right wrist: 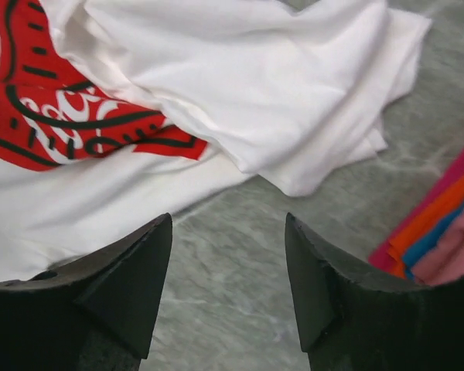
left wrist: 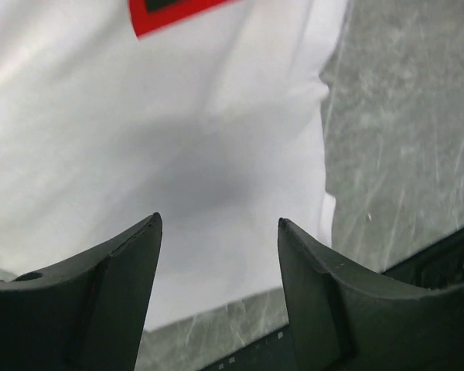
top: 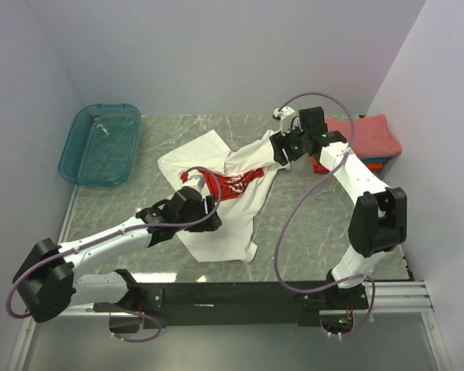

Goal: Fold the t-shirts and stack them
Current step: Flatten the tshirt out

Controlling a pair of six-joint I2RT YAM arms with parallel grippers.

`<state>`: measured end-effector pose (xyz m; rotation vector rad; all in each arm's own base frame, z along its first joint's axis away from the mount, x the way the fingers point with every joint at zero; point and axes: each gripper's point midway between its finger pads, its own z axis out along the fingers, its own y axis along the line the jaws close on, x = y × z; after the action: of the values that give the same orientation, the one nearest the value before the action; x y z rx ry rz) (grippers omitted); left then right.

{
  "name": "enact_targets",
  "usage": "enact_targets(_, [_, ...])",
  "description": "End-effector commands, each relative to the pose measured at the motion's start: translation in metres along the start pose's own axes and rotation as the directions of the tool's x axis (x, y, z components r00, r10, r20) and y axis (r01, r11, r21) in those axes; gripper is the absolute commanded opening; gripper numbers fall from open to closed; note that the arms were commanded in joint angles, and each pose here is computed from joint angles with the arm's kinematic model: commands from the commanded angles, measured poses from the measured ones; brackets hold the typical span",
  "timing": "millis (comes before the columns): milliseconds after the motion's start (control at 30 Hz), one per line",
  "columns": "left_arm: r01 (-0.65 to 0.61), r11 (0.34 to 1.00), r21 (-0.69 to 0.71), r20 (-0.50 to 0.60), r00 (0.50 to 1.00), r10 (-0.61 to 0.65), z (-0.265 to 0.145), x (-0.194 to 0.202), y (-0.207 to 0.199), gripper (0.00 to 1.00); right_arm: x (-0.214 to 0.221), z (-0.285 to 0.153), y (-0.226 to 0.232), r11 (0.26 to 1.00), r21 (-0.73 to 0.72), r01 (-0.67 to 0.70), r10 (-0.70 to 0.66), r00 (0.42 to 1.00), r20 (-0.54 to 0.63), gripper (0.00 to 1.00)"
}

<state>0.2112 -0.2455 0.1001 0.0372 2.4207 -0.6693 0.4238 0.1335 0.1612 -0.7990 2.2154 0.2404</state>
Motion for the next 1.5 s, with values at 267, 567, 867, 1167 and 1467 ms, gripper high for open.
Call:
enact_targets(267, [0.077,0.996,0.035,0.211,0.974,-0.082,-0.008,-0.059,-0.007,0.70,0.058,0.083,0.019,0.895,-0.066,-0.441,0.418,0.881,-0.220,0.63])
enact_targets(567, [0.114,0.993,0.013,0.325,0.939,-0.112,-0.042,-0.071,0.011,0.80,0.081,0.112,0.030,0.836,-0.011,-0.548,0.524,0.804,-0.281,0.40])
enact_targets(867, [0.109,0.994,-0.017,0.354,0.930,-0.096,-0.059,-0.077,0.018,0.80,0.104,0.016,0.057,0.941,-0.067,-0.332,0.283,0.881,-0.379,0.00])
enact_targets(1167, [0.036,0.997,0.067,0.344,0.937,-0.057,-0.047,-0.093,-0.010,0.82,0.175,-0.134,0.100,0.966,-0.253,0.049,-0.150,0.905,-0.397,0.46])
enact_targets(1467, [0.052,0.997,0.059,0.308,0.949,-0.068,-0.043,-0.089,-0.010,0.81,0.129,-0.091,0.088,0.951,-0.276,0.138,-0.196,0.961,-0.195,0.57])
